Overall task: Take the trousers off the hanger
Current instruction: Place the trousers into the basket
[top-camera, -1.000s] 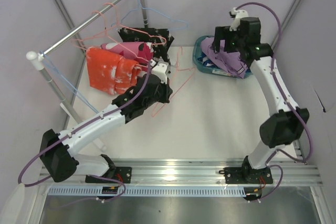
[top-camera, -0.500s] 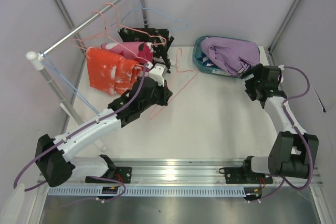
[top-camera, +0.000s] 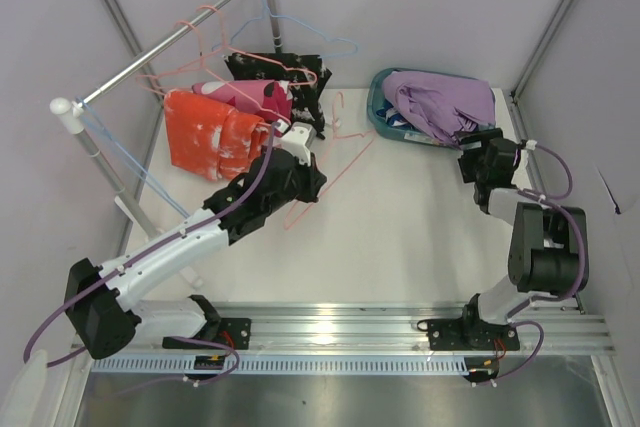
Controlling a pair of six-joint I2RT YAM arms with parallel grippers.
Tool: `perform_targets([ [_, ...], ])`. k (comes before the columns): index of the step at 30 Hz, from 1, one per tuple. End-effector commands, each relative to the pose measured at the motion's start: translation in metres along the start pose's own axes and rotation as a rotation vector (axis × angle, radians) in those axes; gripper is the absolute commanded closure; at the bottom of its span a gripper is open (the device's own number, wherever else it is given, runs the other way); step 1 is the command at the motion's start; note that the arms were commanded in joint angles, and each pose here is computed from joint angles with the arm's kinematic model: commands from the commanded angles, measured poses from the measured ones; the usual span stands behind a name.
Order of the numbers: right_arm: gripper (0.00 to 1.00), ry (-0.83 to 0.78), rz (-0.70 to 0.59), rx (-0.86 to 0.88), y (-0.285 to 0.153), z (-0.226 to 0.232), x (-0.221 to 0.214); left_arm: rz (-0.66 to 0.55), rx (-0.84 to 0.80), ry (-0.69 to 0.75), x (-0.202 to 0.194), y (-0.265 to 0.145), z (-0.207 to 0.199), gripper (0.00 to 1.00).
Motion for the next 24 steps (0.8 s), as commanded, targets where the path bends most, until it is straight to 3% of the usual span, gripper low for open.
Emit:
perform_targets([
  [1, 0.13, 0.041, -0.044, 0.162, 0.019, 0.025, 0.005, -0.058, 0.011, -0.036, 0.013, -0.005, 0.001, 1.0],
  [3, 0.16, 0.047, -0.044, 0.158, 0.026, 0.024, 0.005, -0.042, 0.012, -0.033, 0.013, -0.004, 0.001, 1.0],
  [6, 0.3, 0.047, -0.046, 0.171, 0.036, 0.026, 0.005, -0.029, 0.025, -0.031, 0.013, -0.005, 0.002, 1.0],
  [9, 0.5, 0.014, -0.026, 0.207, 0.042, 0.036, 0.005, -0.027, 0.041, -0.031, 0.013, -0.005, 0.003, 1.0],
  [11, 0.74, -0.023, -0.024, 0.235, 0.046, 0.05, 0.006, -0.028, 0.047, -0.029, 0.014, -0.005, 0.004, 1.0],
  [14, 0.94, -0.078, -0.012, 0.235, 0.049, 0.062, 0.008, -0.027, 0.046, -0.029, 0.015, -0.003, 0.003, 1.0],
  [16, 1.0, -0.113, -0.012, 0.248, 0.048, 0.08, 0.01, -0.025, 0.045, -0.03, 0.016, -0.003, 0.003, 1.0],
  [24, 1.0, -0.436, -0.07, 0.333, 0.038, 0.156, 0.024, -0.025, 0.036, -0.026, 0.014, -0.003, 0.003, 1.0],
])
Point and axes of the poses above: each gripper's point midway between its finger pads, its own y axis out along the fingers, its own z axis along the line the jaws close on, x = y × z, the point moved 9 cm from there along -y, back along the fingers, and after that the axes turned 12 degrees about y, right-handed, at the moved point
